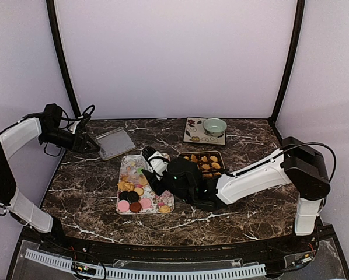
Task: Pack the cookies
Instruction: Position the fake cookies on the plate, then pick up the fake cookies from the plate.
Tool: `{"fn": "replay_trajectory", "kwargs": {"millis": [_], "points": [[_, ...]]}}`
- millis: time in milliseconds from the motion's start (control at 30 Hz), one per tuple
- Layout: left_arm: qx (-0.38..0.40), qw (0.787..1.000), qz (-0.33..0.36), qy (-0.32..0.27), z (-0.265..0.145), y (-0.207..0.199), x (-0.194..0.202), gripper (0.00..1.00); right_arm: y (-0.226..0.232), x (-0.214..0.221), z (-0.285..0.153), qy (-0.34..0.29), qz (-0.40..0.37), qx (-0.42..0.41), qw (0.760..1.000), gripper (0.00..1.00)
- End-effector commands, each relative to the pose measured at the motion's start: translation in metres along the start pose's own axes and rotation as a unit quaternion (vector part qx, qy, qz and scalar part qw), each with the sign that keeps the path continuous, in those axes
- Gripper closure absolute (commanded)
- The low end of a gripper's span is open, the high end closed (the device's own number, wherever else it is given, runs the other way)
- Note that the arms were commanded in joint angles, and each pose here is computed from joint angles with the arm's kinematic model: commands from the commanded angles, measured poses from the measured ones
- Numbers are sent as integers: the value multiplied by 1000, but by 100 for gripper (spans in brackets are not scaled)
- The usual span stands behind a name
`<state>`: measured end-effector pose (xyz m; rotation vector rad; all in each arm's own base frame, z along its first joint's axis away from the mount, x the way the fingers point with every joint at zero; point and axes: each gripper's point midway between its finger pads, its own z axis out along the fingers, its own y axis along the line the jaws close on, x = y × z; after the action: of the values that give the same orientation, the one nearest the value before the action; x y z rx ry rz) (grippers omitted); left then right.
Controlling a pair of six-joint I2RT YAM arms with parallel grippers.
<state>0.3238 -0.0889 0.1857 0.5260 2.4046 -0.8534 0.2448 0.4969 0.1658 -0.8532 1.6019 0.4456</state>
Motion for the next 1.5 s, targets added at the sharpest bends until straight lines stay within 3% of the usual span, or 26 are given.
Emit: {"fn": "replay_trajectory", "kwargs": {"millis": [0, 433, 733, 1067, 1367, 1467], "points": [[4, 1000, 12, -7, -6, -6, 0, 9, 2, 28, 4, 34, -6, 10, 999, 55], [3, 1000, 11, -7, -6, -6, -1, 9, -12, 39, 8, 58, 64, -12, 996, 63], [4, 1000, 11, -8, -7, -6, -2, 10, -29, 32, 3, 52, 41, 29, 997, 59], [2, 1000, 15, -9, -8, -7, -2, 10, -18, 58, 9, 76, 76, 7, 994, 59], [7, 1000, 13, -13, -9, -9, -6, 10, -27, 39, 6, 64, 79, 13, 995, 81], [6, 1000, 13, -13, -9, -8, -6, 10, -31, 20, 2, 49, 72, 16, 996, 83]]}}
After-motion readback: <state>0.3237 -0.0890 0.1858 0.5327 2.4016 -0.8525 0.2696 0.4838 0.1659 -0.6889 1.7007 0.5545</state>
